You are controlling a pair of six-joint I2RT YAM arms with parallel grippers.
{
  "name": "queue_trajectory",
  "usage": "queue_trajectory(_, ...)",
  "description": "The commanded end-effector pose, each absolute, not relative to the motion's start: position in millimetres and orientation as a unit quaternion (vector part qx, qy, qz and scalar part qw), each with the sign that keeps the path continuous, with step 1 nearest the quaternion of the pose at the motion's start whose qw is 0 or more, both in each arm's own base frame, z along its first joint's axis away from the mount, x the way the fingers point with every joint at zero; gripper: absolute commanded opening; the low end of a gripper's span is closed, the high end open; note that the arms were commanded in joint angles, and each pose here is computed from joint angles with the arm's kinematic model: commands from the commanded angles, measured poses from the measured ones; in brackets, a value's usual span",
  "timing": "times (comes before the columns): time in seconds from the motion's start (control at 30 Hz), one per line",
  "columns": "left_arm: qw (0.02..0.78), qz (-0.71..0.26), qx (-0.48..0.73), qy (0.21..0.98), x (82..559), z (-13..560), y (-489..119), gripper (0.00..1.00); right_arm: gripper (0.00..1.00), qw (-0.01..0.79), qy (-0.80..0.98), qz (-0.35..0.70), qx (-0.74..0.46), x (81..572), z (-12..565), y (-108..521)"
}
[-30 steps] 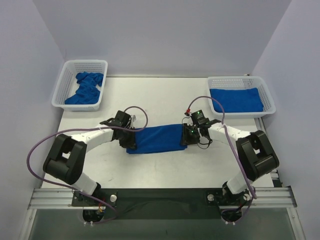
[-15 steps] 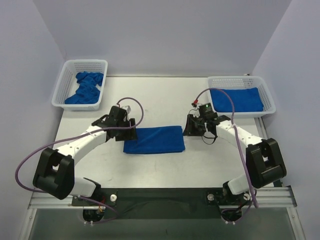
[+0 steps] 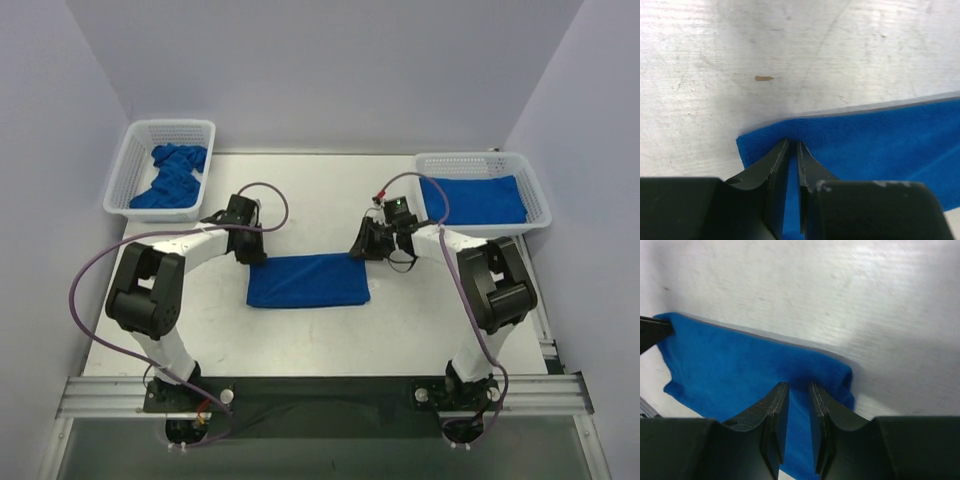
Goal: Fold and stack the towels
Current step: Smooth out wrinkles on the folded towel
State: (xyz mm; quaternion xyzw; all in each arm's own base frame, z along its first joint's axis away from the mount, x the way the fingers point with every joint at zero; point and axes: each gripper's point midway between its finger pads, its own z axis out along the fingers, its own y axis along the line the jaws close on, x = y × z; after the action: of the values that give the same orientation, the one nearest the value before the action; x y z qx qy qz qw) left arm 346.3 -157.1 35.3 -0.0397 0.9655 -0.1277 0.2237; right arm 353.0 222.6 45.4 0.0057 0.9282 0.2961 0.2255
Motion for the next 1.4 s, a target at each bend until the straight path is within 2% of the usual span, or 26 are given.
queue_trajectory(0.0, 0.244, -0.136, -0.052, 0.959, 367, 35, -153, 0.22, 0.23, 0.216, 0.928, 0.301, 0.041, 351, 33, 210)
queue_trajectory(0.1, 0.236, -0.13, -0.072, 0.96, 365, 22, -142, 0.19, 0.22, 0.207, 0.938, 0.271, 0.065, 344, 10, 182)
queue_trajectory(0.27, 0.235, -0.13, -0.086, 0.959, 362, 22, -134, 0.2, 0.22, 0.206, 0.946, 0.238, 0.071, 339, 0, 159)
queue_trajectory(0.4, 0.252, -0.15, -0.078, 0.953, 364, 42, -140, 0.33, 0.23, 0.222, 0.944, 0.239, 0.056, 344, 22, 161)
queue_trajectory(0.53, 0.269, -0.176, -0.068, 0.944, 361, 71, -148, 0.55, 0.24, 0.245, 0.937, 0.249, 0.018, 342, 57, 178)
queue_trajectory(0.6, 0.287, -0.186, -0.062, 0.938, 358, 90, -150, 0.58, 0.24, 0.246, 0.935, 0.255, 0.0, 334, 73, 190)
queue_trajectory(0.77, 0.298, -0.201, -0.056, 0.932, 345, 105, -152, 0.57, 0.24, 0.234, 0.929, 0.283, -0.039, 303, 88, 230)
queue_trajectory(0.87, 0.283, -0.192, -0.058, 0.938, 339, 92, -149, 0.51, 0.25, 0.215, 0.932, 0.287, -0.053, 282, 81, 244)
queue_trajectory(1.0, 0.267, -0.18, -0.065, 0.945, 343, 70, -147, 0.49, 0.25, 0.173, 0.942, 0.279, -0.071, 258, 55, 248)
queue_trajectory(1.17, 0.246, -0.153, -0.093, 0.953, 352, 41, -137, 0.49, 0.24, 0.137, 0.96, 0.236, -0.061, 229, 9, 226)
queue_trajectory(1.37, 0.233, -0.126, -0.116, 0.957, 357, 23, -118, 0.48, 0.24, 0.133, 0.966, 0.214, -0.055, 214, -1, 205)
